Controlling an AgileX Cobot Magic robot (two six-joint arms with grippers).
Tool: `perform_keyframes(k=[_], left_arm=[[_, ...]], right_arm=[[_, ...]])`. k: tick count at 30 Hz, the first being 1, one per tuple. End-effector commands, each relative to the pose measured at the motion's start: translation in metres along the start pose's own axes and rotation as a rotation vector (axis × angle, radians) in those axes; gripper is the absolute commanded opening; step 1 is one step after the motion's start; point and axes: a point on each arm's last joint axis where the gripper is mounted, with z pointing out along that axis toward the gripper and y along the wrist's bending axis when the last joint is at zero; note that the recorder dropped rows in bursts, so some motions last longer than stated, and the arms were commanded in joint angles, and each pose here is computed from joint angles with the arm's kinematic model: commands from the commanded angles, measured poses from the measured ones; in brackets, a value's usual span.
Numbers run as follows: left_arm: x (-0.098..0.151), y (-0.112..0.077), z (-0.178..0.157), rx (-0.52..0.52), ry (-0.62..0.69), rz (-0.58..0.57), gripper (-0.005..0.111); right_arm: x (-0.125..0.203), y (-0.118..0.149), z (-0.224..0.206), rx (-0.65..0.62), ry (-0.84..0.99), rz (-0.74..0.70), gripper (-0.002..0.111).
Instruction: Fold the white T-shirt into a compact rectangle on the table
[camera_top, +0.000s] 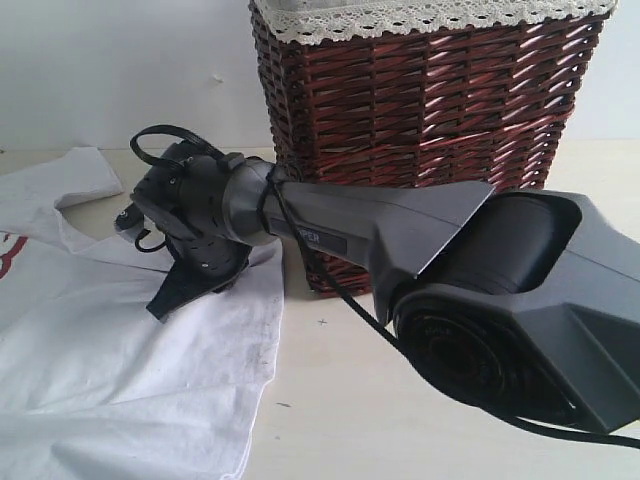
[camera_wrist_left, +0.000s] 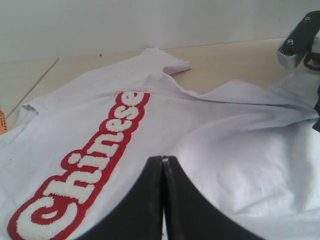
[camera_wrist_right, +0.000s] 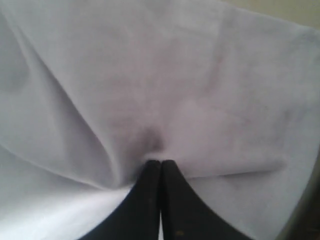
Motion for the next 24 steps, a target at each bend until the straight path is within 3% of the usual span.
perform_keyframes(k=[1,11,17,24], left_arm=[[-0.001,0.0,0.0,0.004,-0.015,-0.003,0.0],[-0.001,0.0,0.0,0.004,-0.015,-0.003,0.0],[-0.001,0.0,0.0,0.004,-0.015,-0.003,0.0],[-0.001,0.0,0.0,0.004,-0.015,-0.003,0.0]], right_arm=[[0.002,-0.012,0.006,0.09,0.009,0.033,0.0],[-0.012,-0.02,-0.017,0.052,-0.024,0.09,0.0],[-0.021,0.014,-0.076,-0.174,-0.058,-0.109,0.0],[-0.009,0.052,-0.113,-0.299,-0.017,-0.24,0.0]])
